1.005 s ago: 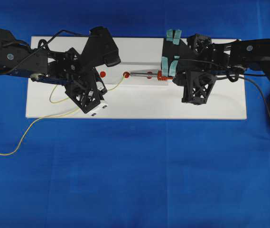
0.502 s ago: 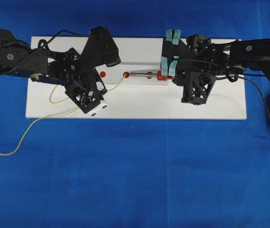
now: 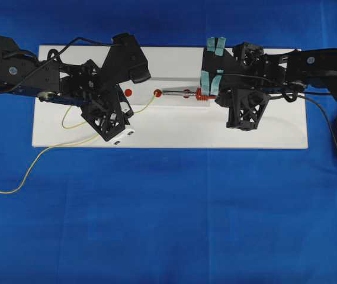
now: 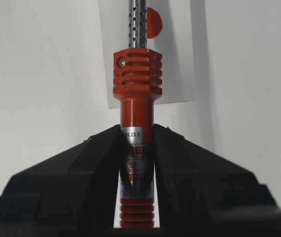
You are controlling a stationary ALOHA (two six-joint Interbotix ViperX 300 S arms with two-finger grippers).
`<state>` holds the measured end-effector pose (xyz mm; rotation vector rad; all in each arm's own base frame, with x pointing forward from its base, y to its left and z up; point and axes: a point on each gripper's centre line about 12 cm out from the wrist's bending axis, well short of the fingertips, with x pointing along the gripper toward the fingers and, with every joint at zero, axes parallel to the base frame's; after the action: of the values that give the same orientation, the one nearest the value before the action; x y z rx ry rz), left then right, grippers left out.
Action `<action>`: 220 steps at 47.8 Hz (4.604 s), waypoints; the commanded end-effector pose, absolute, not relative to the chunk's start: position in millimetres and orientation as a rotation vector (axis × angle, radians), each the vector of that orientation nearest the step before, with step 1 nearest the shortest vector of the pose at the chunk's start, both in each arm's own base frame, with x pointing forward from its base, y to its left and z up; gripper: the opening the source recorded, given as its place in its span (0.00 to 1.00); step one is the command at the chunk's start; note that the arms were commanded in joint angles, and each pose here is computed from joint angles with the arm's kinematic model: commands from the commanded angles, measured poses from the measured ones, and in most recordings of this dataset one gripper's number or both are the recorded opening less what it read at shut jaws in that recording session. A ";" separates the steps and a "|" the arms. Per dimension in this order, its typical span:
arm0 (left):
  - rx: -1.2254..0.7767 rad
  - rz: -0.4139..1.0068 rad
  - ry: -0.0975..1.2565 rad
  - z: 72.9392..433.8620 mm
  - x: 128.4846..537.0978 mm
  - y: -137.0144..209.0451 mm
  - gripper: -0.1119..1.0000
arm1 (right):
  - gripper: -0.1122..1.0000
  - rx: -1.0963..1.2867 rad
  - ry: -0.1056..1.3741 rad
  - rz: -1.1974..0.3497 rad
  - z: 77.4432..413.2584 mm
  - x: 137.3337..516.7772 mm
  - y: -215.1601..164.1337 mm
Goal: Touch the tip of the soldering iron to the tip of the solder at the mark.
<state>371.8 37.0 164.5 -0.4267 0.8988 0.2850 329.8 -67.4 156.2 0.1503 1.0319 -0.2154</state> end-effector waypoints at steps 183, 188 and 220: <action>-0.403 0.214 0.727 205.3 401.3 26.3 0.12 | 0.16 0.169 0.836 -0.291 207.0 273.3 -77.3; -0.405 0.227 0.766 195.7 410.8 28.9 0.12 | 0.16 0.169 0.837 -0.291 206.9 273.2 -77.3; -0.412 0.248 0.773 178.8 424.9 39.0 0.12 | 0.16 0.167 0.847 -0.291 200.8 269.8 -76.5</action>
<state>418.1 36.9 164.7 -0.4164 0.8198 0.2553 268.1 -75.5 193.4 0.1718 0.8802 -0.2888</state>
